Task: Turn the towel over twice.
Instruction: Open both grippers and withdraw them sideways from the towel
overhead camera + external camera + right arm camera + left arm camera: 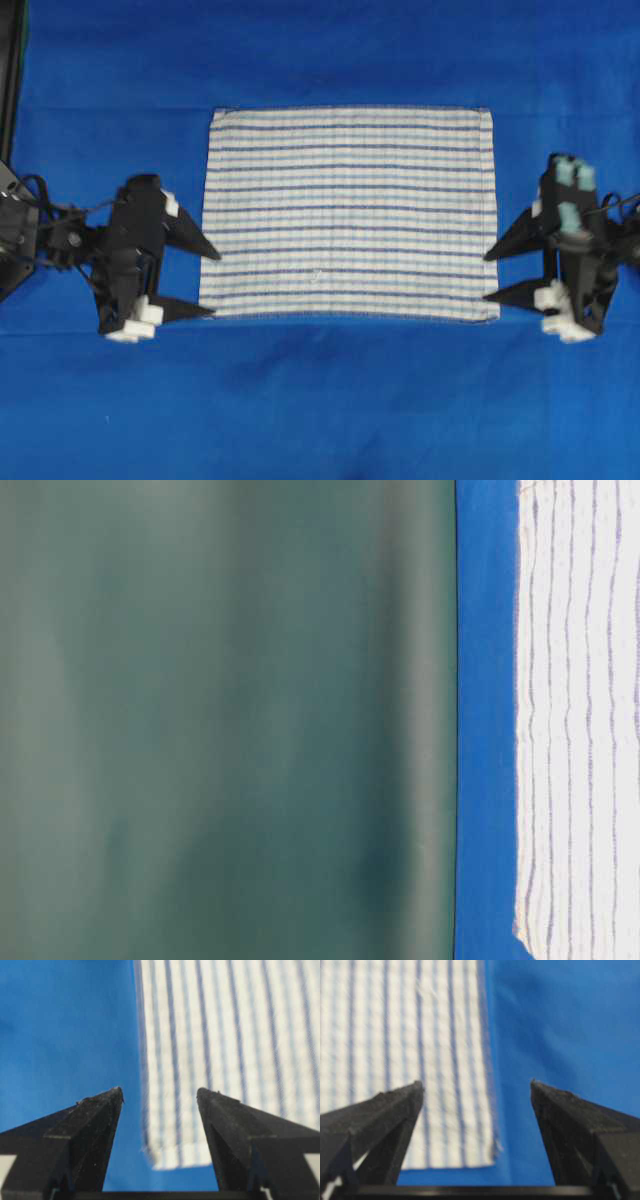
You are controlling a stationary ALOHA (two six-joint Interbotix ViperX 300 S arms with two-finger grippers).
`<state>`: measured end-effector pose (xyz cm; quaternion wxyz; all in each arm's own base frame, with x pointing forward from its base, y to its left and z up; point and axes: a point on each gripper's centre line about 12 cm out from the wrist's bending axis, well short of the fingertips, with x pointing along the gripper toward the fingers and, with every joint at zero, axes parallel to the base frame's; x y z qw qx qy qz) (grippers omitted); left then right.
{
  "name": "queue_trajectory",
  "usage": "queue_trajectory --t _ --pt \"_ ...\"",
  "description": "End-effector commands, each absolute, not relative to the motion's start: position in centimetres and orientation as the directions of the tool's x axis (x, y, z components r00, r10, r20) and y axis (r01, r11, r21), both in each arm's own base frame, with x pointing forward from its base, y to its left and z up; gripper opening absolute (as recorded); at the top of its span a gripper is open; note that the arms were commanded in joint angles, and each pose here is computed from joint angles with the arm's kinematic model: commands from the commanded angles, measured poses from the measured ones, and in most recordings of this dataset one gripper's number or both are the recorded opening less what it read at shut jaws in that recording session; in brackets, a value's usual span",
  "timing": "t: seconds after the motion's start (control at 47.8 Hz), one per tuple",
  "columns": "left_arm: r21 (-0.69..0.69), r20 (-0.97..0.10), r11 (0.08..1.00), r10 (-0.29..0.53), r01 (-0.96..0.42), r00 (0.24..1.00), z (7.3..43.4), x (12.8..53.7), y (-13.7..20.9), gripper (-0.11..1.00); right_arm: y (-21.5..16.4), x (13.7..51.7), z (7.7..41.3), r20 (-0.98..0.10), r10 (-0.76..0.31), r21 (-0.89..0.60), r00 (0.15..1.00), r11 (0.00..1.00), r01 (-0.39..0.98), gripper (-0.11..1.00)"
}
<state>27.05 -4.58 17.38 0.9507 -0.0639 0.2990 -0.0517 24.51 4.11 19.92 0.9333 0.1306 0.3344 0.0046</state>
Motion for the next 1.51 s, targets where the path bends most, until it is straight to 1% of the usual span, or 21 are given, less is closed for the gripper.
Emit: queue_trajectory --t 0.0,0.167,0.251,0.376,0.544,0.627,0.753,1.129,1.276,1.359,1.485 --pt "-0.122 -0.51 0.99 -0.12 0.066 0.852 18.8 27.0 -3.8 0.82 3.2 24.2 22.3 -0.544 0.071 0.201 0.836 0.978 0.048 0.66" --pt "-0.066 -0.416 0.997 -0.07 0.046 0.906 20.3 25.9 -2.1 0.82 1.0 22.3 24.9 -0.424 -0.008 0.1 0.906 0.993 0.056 0.65" --pt "-0.051 -0.36 0.998 -0.046 0.03 0.932 21.1 25.0 -1.3 0.82 0.0 21.2 25.6 -0.375 -0.048 0.059 0.926 0.995 0.075 0.65" --pt "-0.039 -0.283 0.999 -0.022 0.011 0.959 22.1 23.3 -0.6 0.82 -1.1 19.4 25.4 -0.31 -0.089 0.03 0.946 0.994 0.104 0.65" --pt "-0.037 -0.218 0.999 -0.012 0.004 0.976 22.3 20.9 -0.3 0.82 -1.9 17.6 24.1 -0.251 -0.117 0.05 0.961 0.99 0.133 0.65" --pt "-0.037 -0.188 0.999 -0.009 0.002 0.982 22.2 19.9 -0.2 0.82 -2.2 17.3 23.1 -0.252 -0.129 0.065 0.959 0.987 0.15 0.65" --pt "-0.038 -0.165 0.999 -0.009 0.002 0.986 22.4 19.3 -0.2 0.82 -2.1 17.5 22.8 -0.256 -0.122 0.077 0.959 0.986 0.146 0.65" --pt "-0.039 -0.168 0.999 -0.008 0.002 0.986 22.4 19.4 -0.2 0.82 -2.2 17.6 23.0 -0.253 -0.122 0.085 0.96 0.985 0.147 0.65" --pt "-0.038 -0.126 0.999 -0.003 -0.002 0.992 23.4 20.0 -0.1 0.82 -2.4 18.1 23.9 -0.241 -0.132 0.094 0.961 0.983 0.159 0.65" --pt "-0.034 -0.136 0.999 0.017 -0.022 0.991 23.6 20.8 0.3 0.82 -2.8 18.6 24.2 -0.254 -0.151 0.091 0.955 0.98 0.179 0.65" --pt "-0.033 -0.188 0.997 0.065 -0.073 0.98 23.0 22.4 1.4 0.81 -4.1 19.7 24.1 -0.298 -0.2 0.086 0.933 0.968 0.235 0.65"
